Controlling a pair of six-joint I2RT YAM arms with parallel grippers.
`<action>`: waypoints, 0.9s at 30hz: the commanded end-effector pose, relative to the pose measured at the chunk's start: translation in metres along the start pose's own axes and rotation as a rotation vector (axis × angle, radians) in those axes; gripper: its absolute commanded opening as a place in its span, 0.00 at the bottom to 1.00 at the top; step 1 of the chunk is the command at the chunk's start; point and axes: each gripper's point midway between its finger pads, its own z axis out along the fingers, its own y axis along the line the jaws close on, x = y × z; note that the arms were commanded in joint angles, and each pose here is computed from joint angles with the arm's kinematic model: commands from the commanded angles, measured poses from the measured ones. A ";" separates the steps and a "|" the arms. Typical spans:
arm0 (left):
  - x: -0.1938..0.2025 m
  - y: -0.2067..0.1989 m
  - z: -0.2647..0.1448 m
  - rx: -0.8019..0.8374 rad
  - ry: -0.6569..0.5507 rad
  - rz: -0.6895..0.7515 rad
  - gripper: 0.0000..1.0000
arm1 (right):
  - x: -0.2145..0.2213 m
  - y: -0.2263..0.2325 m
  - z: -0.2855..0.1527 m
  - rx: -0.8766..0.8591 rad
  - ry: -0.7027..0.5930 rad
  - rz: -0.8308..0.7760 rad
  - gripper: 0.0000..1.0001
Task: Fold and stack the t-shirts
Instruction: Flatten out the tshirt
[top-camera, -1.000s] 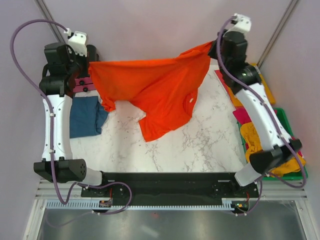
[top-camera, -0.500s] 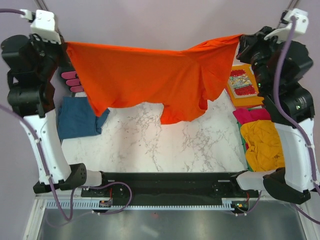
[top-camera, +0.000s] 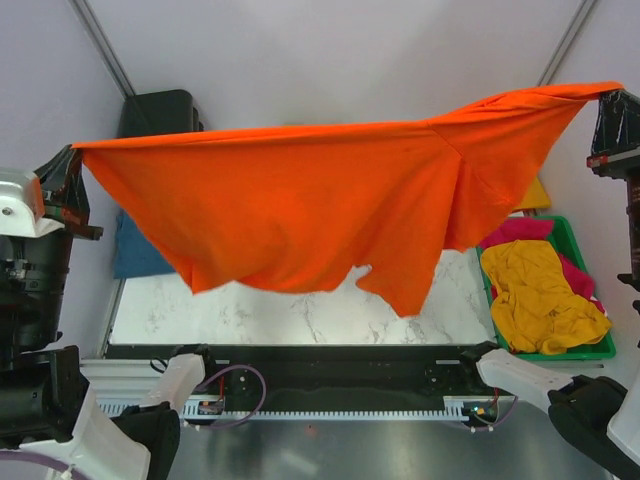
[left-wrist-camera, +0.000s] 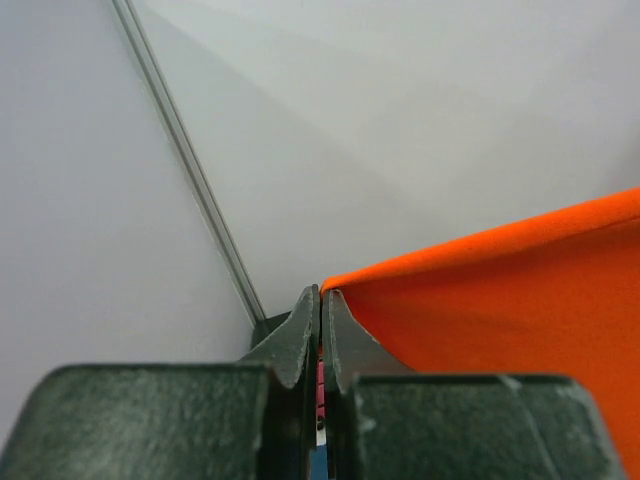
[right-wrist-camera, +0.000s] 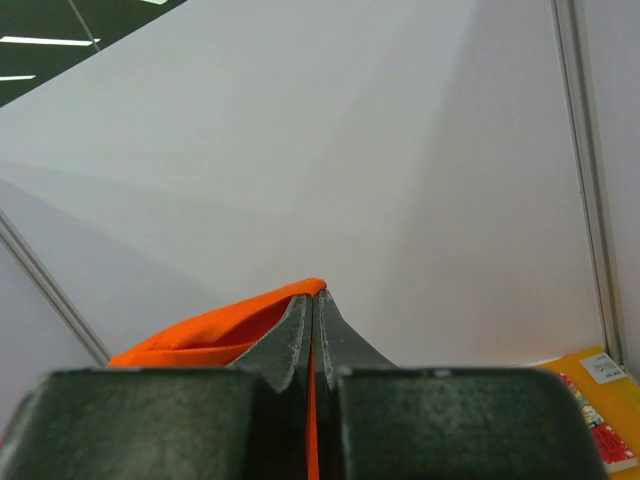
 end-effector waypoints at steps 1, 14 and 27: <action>0.029 0.003 0.005 -0.030 0.090 -0.025 0.02 | 0.010 -0.012 0.009 0.073 0.010 -0.047 0.00; 0.221 -0.049 0.057 0.170 0.469 -0.123 0.02 | 0.226 -0.052 0.065 0.255 0.362 -0.249 0.00; 0.495 -0.118 0.070 0.333 0.922 -0.272 0.02 | 0.488 -0.121 0.118 0.391 0.725 -0.428 0.00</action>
